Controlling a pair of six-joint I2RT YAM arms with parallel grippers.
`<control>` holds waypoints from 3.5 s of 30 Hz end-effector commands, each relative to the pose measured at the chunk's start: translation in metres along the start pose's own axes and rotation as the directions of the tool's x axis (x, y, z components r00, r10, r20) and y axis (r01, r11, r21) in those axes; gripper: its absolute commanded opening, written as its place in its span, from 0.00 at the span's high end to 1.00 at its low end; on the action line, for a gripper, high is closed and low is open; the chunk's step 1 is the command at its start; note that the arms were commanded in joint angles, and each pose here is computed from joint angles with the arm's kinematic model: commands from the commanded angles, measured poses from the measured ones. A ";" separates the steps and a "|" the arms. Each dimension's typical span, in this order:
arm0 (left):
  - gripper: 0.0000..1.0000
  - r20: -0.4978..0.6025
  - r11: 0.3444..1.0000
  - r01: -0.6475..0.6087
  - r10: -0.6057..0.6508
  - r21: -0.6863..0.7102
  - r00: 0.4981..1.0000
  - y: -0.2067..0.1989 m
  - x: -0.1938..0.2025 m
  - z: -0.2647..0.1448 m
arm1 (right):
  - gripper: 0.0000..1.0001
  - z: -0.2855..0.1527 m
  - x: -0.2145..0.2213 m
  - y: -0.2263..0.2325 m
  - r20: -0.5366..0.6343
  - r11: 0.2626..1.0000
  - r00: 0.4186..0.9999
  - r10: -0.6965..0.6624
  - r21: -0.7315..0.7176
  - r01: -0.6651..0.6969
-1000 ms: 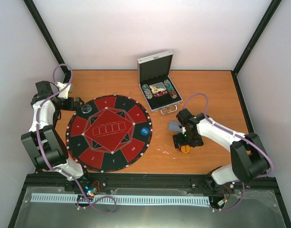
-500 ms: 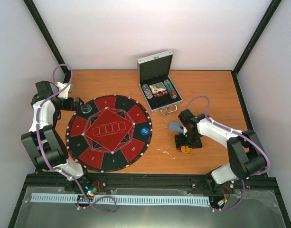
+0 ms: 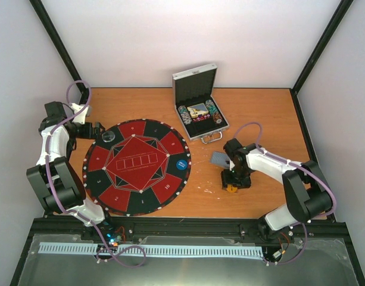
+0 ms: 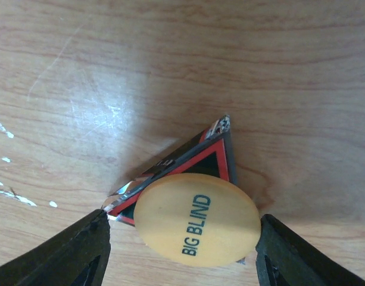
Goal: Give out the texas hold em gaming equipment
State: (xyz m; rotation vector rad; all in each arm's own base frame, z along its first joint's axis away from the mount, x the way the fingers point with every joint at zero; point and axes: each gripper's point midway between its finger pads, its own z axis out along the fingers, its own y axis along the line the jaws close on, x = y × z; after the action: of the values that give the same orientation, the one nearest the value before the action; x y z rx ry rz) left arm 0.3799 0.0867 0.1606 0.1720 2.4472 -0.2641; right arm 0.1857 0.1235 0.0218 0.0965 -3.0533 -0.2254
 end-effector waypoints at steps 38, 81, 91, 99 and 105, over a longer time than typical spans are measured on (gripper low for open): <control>0.00 0.041 0.999 -0.034 0.033 0.010 0.999 -0.005 -0.014 -0.010 | 0.56 -0.042 -0.023 -0.004 0.110 0.997 0.994 -0.015 0.072 0.007; 0.01 -0.123 0.807 -0.495 0.554 0.322 0.823 -0.198 0.056 0.101 | 0.29 -0.103 -0.076 0.126 0.449 0.936 0.835 -0.319 0.012 0.351; 0.15 -0.194 0.764 -0.570 0.635 0.302 0.747 -0.213 0.087 0.143 | 0.27 -0.098 -0.072 0.108 0.438 0.945 0.845 -0.307 0.039 0.323; 0.35 -0.219 0.759 -0.567 0.642 0.320 0.735 -0.220 0.101 0.152 | 0.27 -0.095 -0.075 0.107 0.426 0.943 0.847 -0.319 0.057 0.326; 0.44 -0.253 0.745 -0.560 0.657 0.362 0.710 -0.219 0.123 0.146 | 0.27 -0.094 -0.075 0.106 0.421 0.943 0.848 -0.323 0.061 0.328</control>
State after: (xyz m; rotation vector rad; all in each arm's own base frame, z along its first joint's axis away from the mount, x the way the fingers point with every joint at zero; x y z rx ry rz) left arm 0.3481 -0.1565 0.0173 1.1790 2.4961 -0.2673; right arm 0.2574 0.2231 0.1243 0.6631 -3.4381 -0.3628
